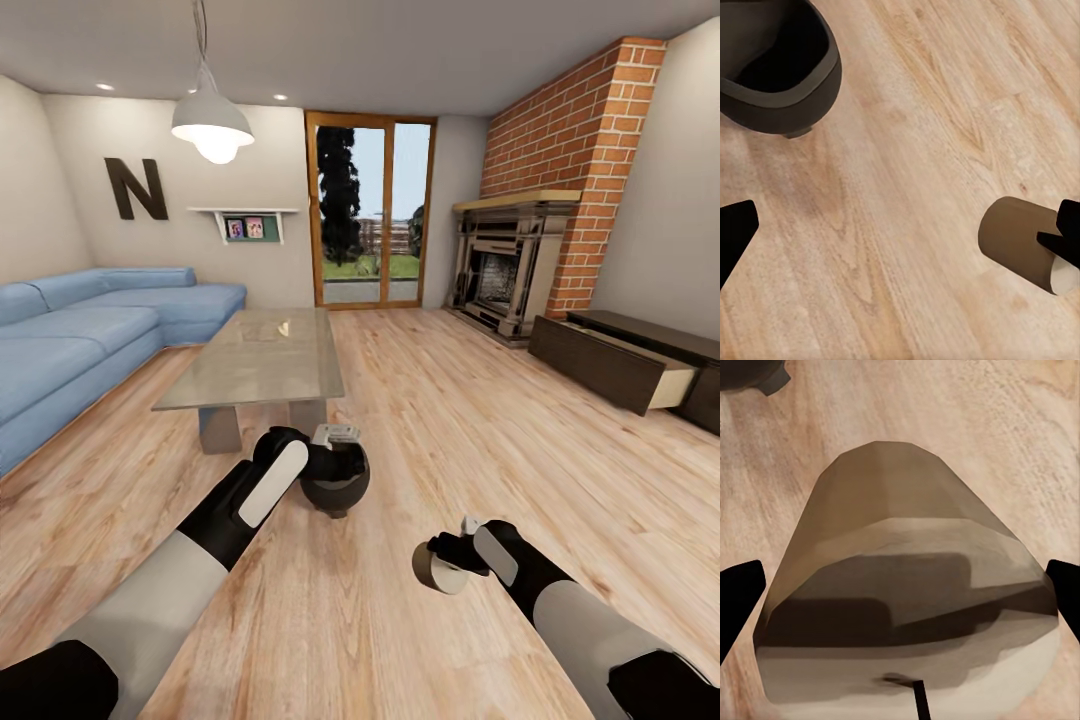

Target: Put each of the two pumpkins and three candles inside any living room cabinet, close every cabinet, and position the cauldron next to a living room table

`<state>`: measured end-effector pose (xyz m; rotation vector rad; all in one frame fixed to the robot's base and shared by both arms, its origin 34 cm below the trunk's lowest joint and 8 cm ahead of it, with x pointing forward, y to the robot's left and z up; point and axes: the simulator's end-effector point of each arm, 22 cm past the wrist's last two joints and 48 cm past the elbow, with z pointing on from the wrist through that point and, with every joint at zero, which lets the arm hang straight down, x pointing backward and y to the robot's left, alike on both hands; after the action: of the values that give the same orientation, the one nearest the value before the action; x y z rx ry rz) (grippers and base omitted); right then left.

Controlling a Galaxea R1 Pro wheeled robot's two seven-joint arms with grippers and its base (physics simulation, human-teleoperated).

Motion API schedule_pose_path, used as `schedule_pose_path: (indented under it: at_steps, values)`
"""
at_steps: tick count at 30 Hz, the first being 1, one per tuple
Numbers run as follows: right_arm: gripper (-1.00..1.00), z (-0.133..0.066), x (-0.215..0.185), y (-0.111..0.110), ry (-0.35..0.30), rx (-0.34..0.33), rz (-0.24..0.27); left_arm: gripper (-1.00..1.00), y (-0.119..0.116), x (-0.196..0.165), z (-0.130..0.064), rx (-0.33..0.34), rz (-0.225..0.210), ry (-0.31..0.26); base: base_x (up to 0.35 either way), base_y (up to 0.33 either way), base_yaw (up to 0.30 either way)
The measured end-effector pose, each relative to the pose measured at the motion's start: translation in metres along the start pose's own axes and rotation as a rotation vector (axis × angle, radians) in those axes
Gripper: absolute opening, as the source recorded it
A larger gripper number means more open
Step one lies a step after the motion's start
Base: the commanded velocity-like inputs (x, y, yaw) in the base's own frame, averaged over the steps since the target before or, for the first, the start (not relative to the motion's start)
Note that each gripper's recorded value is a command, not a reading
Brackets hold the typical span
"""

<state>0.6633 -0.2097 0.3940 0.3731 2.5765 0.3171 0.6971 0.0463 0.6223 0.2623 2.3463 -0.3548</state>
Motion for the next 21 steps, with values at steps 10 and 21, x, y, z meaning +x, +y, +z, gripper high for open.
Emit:
schedule_pose_path:
  at_steps: [10,21]
  values:
    - [-1.00,0.0018,0.0021,-0.0012,0.006,0.003,0.001,1.00,0.0008,0.0015,0.0020,0.000,-0.001,0.004,0.000,0.000,0.214]
    - [-1.00,0.0047,0.0048,-0.0028,0.013,0.005,0.003,1.00,0.0007,0.0038,0.0053,0.002,-0.003,0.010,0.000,0.000,0.240]
